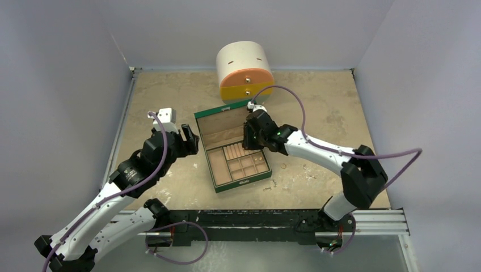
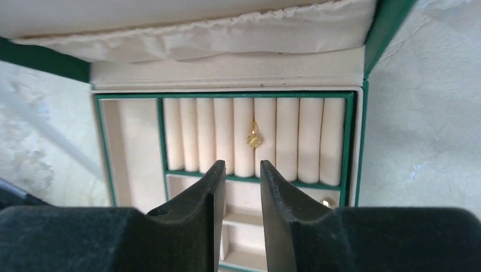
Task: Organize the mixed jewelry
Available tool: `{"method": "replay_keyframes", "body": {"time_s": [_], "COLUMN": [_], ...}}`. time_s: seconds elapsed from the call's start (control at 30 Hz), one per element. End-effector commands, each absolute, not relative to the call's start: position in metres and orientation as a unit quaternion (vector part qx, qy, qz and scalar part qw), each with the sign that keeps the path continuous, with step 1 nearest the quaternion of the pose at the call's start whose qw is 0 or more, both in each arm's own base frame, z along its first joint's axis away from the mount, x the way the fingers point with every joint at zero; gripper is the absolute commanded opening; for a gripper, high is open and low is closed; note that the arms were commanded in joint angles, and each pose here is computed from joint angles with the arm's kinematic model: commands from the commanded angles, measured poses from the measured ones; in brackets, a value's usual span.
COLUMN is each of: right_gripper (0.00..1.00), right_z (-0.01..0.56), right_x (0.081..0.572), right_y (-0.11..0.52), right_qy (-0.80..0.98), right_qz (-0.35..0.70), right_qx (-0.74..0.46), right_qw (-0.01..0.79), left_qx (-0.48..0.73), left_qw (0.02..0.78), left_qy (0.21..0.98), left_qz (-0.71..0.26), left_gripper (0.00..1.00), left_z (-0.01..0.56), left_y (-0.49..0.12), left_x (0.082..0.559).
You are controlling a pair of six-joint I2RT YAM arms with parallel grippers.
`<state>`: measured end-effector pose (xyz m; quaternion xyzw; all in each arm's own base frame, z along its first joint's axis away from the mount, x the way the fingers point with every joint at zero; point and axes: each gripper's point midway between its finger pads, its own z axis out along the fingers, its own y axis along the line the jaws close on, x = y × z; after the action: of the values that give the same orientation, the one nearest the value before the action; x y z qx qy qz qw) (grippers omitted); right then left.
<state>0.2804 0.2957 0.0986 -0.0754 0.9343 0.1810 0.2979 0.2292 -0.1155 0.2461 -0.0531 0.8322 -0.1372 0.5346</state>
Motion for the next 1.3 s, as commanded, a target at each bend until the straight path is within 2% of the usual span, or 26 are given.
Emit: {"method": "replay_keyframes", "body": {"time_s": [0.0,0.3,0.63,1.0,1.27], "right_gripper": [0.32,0.35,0.36,0.35,0.32], "right_z": [0.142,0.171,0.125,0.058,0.04], "right_x": [0.274,0.252,0.227,0.219,0.234], "right_y": [0.284,0.214,0.139,0.124,0.128], "right_qy": [0.923,0.914,0.931,0.945,0.945], "right_qz": [0.198,0.142,0.068,0.036,0.027], "right_qx": [-0.048,0.007,0.081,0.127,0.139], "right_qw": [0.327,0.381,0.349,0.299,0.293], "left_qx": [-0.053,-0.052,-0.057,-0.061,-0.06], "left_qw": [0.55,0.546,0.543,0.545,0.544], "left_qy": [0.822,0.826,0.829,0.828,0.829], "left_qz": [-0.137,-0.131,-0.122,-0.119,-0.116], "left_gripper": [0.67,0.67,0.67,0.67,0.67], "left_z": [0.254,0.251,0.248,0.249,0.248], "left_y": [-0.115,-0.114,-0.113,-0.111,-0.111], "left_x": [0.233,0.235,0.236,0.236,0.237]}}
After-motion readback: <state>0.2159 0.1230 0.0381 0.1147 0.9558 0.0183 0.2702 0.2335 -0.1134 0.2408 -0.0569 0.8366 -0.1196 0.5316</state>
